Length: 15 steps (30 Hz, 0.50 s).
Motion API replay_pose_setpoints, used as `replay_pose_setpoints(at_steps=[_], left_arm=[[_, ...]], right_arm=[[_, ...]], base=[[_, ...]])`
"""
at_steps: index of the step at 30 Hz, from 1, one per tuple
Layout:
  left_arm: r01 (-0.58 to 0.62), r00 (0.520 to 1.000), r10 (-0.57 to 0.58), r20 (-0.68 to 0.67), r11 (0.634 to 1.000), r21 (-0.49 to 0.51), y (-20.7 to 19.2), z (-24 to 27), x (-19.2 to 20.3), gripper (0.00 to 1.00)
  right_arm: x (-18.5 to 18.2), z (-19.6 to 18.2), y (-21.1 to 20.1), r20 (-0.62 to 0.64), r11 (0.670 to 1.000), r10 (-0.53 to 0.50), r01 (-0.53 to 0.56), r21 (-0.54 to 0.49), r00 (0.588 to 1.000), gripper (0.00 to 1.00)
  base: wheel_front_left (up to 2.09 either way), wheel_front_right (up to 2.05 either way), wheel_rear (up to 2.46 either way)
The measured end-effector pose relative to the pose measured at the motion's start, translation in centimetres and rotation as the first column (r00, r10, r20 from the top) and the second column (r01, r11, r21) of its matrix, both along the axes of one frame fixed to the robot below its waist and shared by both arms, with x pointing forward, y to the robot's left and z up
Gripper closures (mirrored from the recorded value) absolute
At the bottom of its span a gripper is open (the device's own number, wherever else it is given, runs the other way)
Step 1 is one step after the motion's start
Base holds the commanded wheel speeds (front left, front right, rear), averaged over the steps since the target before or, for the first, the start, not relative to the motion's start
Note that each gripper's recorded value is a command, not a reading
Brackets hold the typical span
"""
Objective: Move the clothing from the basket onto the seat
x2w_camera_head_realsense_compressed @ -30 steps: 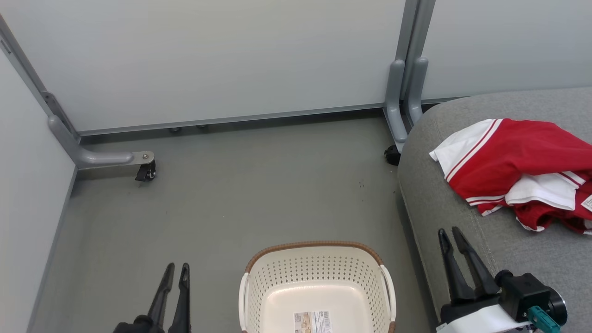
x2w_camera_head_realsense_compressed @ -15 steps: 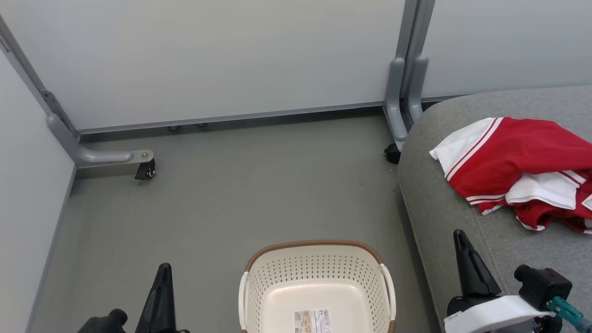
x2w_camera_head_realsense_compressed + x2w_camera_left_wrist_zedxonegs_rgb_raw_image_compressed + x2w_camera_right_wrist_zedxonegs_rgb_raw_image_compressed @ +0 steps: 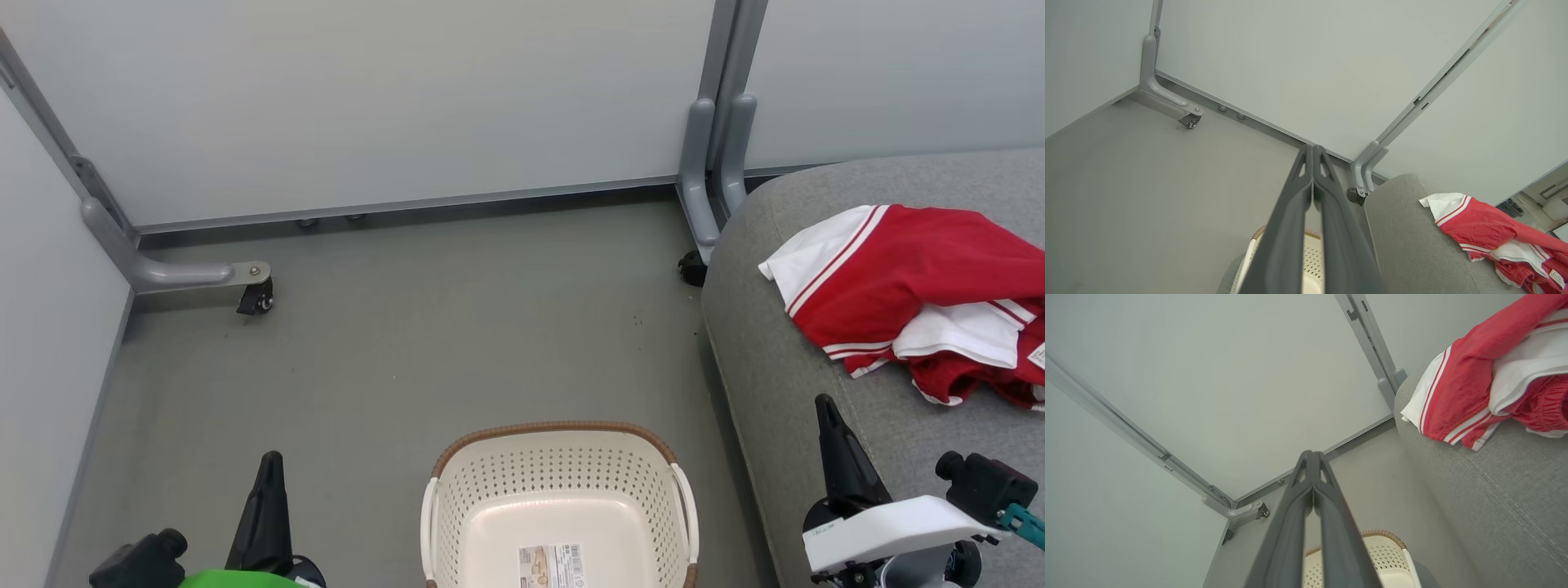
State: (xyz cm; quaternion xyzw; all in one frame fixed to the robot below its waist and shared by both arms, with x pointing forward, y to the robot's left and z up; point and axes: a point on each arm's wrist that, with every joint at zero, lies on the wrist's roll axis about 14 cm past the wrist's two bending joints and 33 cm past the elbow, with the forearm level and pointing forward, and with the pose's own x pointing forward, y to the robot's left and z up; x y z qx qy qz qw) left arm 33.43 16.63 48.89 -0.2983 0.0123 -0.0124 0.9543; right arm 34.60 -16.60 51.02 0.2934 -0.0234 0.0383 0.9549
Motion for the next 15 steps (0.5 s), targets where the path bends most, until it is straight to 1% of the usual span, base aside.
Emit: replay_pose_setpoints(at_steps=[7, 15], left_arm=[[-0.011, 1.0, 0.01, -0.012, 0.995, -0.1, 0.4, 0.0, 0.6, 1.0], [-0.025, 0.999, 0.02, -0.029, 0.979, -0.202, 0.8, -0.1, 1.1, 1.0]], right_arm=[[0.4, -0.2, -0.5, -0.025, 0.995, -0.009, 0.011, 0.101, 1.0, 1.0], [0.9, -0.4, -0.9, -0.045, 0.978, -0.014, 0.023, 0.205, 0.999, 1.0]], base=[[0.0, 0.0, 0.0], [0.0, 0.0, 0.0]])
